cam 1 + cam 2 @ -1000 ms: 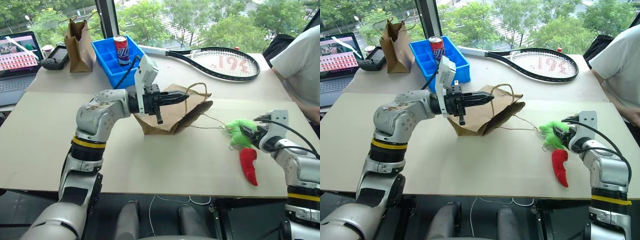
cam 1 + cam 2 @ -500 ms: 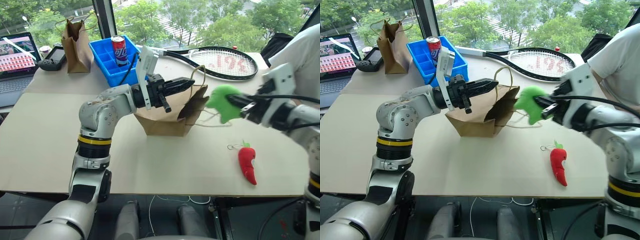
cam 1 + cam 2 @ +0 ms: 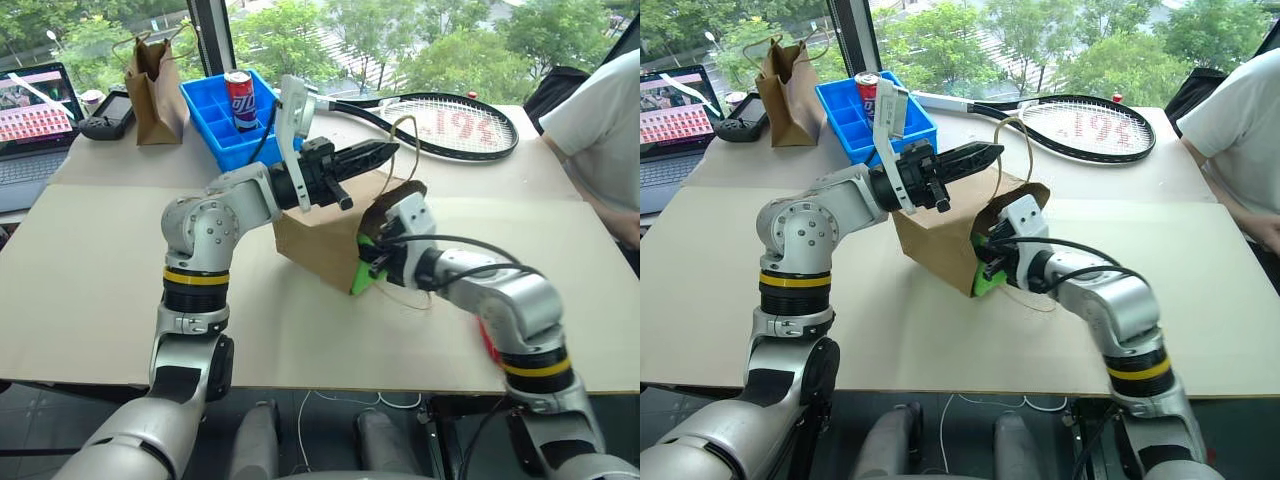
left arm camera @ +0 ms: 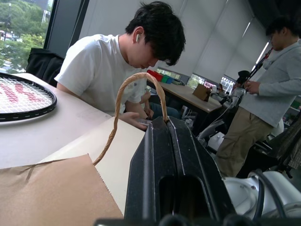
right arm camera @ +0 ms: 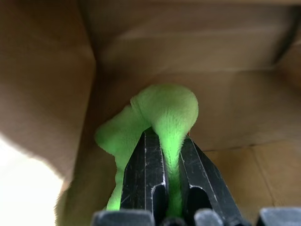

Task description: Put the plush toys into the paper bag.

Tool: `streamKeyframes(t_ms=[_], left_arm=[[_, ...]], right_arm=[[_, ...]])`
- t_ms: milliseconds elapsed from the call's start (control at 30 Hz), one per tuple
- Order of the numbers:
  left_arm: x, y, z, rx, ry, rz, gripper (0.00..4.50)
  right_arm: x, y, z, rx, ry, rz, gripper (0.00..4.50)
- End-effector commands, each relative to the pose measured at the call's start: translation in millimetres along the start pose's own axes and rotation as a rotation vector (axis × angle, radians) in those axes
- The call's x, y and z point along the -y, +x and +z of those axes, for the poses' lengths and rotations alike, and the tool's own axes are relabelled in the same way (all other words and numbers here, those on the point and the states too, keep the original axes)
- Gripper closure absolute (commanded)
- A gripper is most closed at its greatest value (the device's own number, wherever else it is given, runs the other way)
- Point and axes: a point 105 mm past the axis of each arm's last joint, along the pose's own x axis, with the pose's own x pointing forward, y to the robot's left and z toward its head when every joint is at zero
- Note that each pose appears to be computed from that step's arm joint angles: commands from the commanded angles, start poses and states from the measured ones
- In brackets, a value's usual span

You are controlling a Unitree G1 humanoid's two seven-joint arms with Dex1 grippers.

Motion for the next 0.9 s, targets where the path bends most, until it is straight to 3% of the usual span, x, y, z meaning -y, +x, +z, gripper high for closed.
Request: streamKeyframes(t_ms=[33, 133, 233, 300, 367, 500, 733, 867, 900], left_arm=[[15, 1, 12, 0.029, 0.036, -0.049, 4.50], [16, -2, 10, 0.024, 0.033, -0.046, 4.50], [16, -4, 8, 0.020, 0.030, -0.044, 4.50], [17, -4, 8, 0.019, 0.030, -0.043, 4.50], [17, -5, 8, 0.022, 0.030, -0.042, 4.50], [19, -6, 5, 0.016, 0.025, -0.048, 4.50], [19, -8, 4, 0.017, 0.022, -0.038, 4.50], [17, -8, 2, 0.015, 0.026, -0.026, 4.50], [16, -8, 1, 0.012, 0.028, -0.023, 4.50]], right_arm=[[26, 3, 10, 0.126, 0.012, -0.151, 4.48], [24, 12, 15, 0.251, 0.104, -0.163, 4.48], [25, 17, 23, 0.450, 0.420, -0.145, 4.48], [16, 25, 12, 0.380, 0.318, -0.104, 4.48], [18, 25, 18, 0.425, 0.365, -0.116, 4.48], [33, 26, 17, 0.404, 0.207, -0.208, 4.48], [24, 32, 26, 0.459, 0.222, -0.155, 4.48], [14, 39, 13, 0.386, 0.217, -0.123, 4.48], [12, 38, 10, 0.368, 0.196, -0.108, 3.69]])
